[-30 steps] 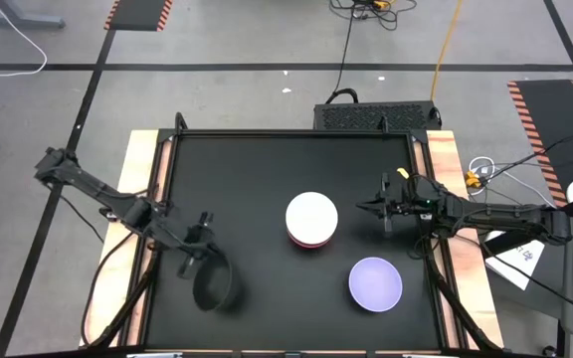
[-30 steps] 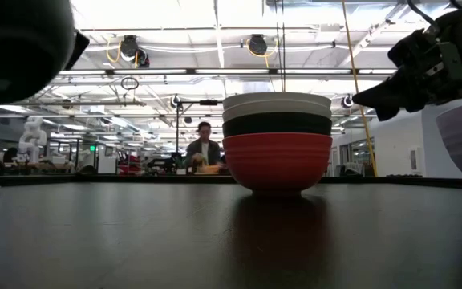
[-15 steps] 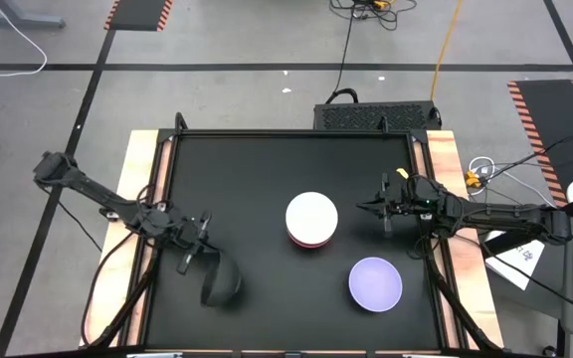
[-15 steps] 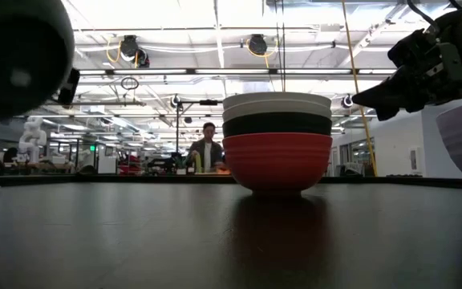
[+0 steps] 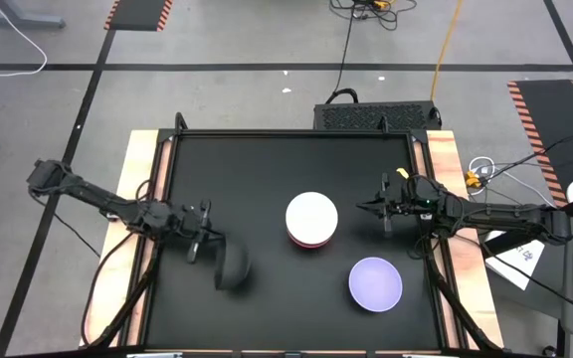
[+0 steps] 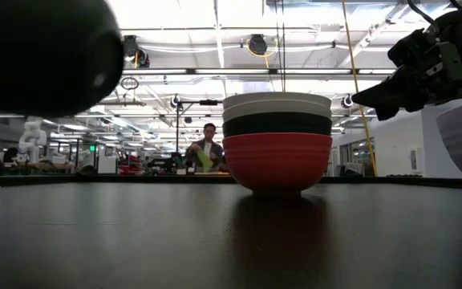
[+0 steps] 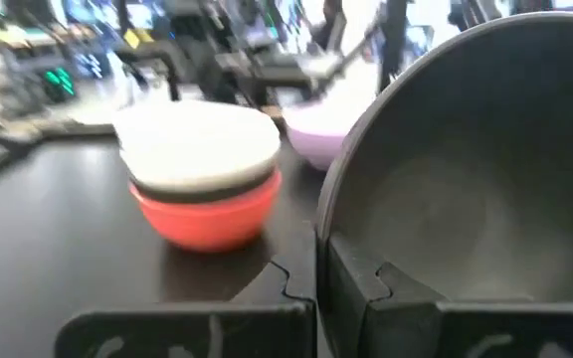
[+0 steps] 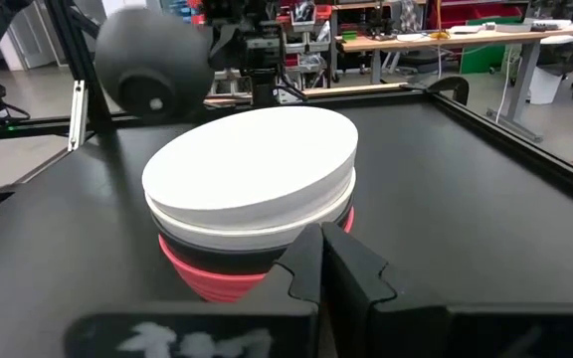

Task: Nest bowls inside each other
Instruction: Stack the black bowl on top of the white bowl

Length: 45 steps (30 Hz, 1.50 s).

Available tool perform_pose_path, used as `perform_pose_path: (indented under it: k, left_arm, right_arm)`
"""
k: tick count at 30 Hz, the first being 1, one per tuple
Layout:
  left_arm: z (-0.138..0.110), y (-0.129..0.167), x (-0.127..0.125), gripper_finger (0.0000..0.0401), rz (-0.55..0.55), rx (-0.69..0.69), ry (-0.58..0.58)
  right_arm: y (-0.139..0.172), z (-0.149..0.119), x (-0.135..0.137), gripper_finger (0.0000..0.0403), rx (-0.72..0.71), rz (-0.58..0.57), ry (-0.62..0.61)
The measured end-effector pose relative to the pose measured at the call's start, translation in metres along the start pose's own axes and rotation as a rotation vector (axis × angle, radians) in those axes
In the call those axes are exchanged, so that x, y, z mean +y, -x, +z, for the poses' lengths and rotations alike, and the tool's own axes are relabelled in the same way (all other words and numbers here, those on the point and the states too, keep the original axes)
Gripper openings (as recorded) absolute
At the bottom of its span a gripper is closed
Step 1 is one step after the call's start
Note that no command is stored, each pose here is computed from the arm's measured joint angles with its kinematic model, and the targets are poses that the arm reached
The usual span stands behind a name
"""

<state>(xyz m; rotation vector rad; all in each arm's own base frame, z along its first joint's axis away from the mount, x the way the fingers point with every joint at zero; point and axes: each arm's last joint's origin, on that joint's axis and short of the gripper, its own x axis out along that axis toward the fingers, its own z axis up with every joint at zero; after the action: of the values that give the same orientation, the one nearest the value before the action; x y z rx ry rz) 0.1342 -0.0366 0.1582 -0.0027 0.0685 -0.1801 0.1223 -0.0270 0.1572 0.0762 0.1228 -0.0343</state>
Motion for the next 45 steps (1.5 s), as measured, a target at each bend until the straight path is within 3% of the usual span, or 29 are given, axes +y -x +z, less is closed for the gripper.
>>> perform_pose_path:
  k: [9,18,25,30,37,45]
  left_arm:
    - [0.026,-0.005,0.023,0.0005,0.149,-0.123,0.018]
    - [0.087,-0.042,0.052,0.0005,0.17,0.0,-0.018]
    - [0.122,-0.089,0.094,0.0005,0.202,0.18,0.017]
    - [0.144,-0.123,0.123,0.0005,0.124,0.275,0.067]
    - [0.175,-0.167,0.144,0.0005,0.033,0.435,0.084]
    - [0.191,-0.208,0.163,0.0005,0.004,0.589,0.092]
  right_arm:
    - [0.0,0.0,0.0,0.0,-0.004,0.0,-0.014]
    - [0.0,0.005,0.0,0.0,-0.053,0.002,-0.002]
    - [0.0,0.005,0.0,0.0,-0.054,0.0,0.0]
    - [0.0,0.005,0.0,0.0,-0.052,-0.002,-0.003]
    - [0.0,0.003,0.0,0.0,-0.033,-0.003,0.013]
    - [0.0,0.002,0.0,0.0,-0.021,-0.004,0.017]
